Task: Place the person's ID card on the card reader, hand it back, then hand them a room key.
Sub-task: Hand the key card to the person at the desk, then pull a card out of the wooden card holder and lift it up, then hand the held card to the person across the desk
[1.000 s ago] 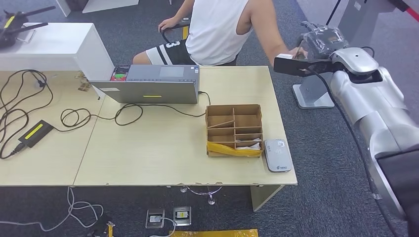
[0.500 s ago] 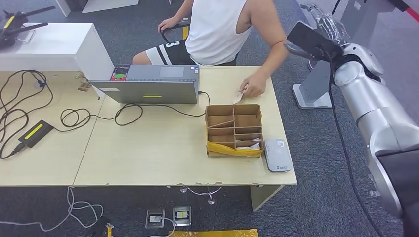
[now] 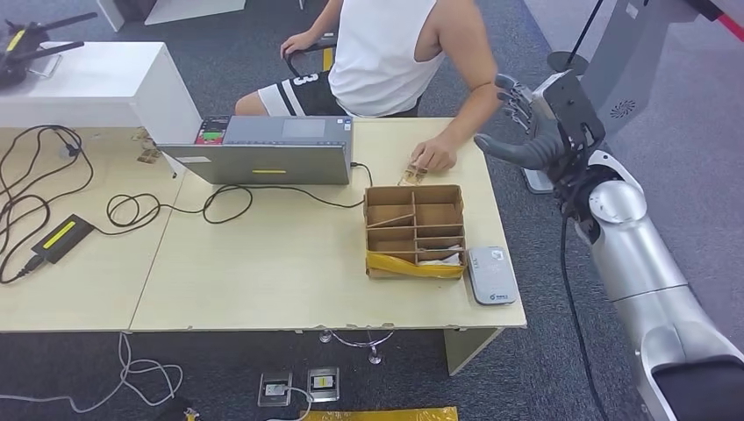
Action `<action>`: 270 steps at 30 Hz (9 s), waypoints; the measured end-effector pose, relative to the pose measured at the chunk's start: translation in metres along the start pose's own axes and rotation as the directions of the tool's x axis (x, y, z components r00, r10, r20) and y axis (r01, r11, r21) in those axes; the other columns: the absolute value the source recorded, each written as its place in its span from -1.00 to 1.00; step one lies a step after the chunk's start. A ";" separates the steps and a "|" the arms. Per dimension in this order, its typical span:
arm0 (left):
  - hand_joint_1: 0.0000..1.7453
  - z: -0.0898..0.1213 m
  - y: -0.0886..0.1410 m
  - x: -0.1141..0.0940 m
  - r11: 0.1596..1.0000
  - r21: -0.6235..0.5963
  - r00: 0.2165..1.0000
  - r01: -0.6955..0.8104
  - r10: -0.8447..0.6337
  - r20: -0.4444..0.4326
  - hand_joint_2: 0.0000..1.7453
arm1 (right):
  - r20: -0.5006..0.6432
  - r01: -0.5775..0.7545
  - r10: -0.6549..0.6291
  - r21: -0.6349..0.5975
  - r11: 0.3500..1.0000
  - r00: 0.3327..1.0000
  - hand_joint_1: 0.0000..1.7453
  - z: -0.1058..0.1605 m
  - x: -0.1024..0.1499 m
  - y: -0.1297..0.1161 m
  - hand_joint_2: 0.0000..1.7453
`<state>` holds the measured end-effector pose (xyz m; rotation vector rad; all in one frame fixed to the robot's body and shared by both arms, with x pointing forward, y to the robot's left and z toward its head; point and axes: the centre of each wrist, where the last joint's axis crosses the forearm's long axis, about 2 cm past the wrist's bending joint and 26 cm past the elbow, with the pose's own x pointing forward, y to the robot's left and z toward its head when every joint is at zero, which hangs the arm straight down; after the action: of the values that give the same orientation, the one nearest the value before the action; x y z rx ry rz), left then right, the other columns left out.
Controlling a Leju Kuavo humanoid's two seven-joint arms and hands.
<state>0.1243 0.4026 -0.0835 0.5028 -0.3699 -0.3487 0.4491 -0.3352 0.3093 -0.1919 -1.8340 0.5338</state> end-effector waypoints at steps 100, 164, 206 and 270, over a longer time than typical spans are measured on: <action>-1.00 -0.003 0.003 0.023 1.000 -0.008 1.000 -0.016 0.016 0.022 -1.00 | 0.101 -0.779 0.780 0.221 0.587 0.617 -1.00 0.079 -0.099 0.116 1.00; -1.00 -0.001 0.000 0.020 1.000 -0.006 1.000 -0.009 0.009 0.023 -1.00 | 0.036 -0.738 0.747 0.196 0.646 0.663 0.86 0.095 -0.103 0.132 1.00; -1.00 0.000 -0.007 0.039 1.000 -0.018 0.998 0.021 -0.020 0.067 -1.00 | 0.077 -0.746 0.799 -0.316 0.587 0.596 1.00 -0.011 0.010 -0.005 1.00; -1.00 0.008 -0.014 -0.027 0.999 0.031 1.000 0.018 -0.017 -0.022 -1.00 | -0.449 -0.852 0.891 -0.490 -0.184 0.066 -1.00 0.206 -0.049 -0.280 1.00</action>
<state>0.0937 0.3990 -0.0914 0.5399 -0.3503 -0.3548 0.3093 -0.6553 0.3443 -2.2390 -1.5423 0.7478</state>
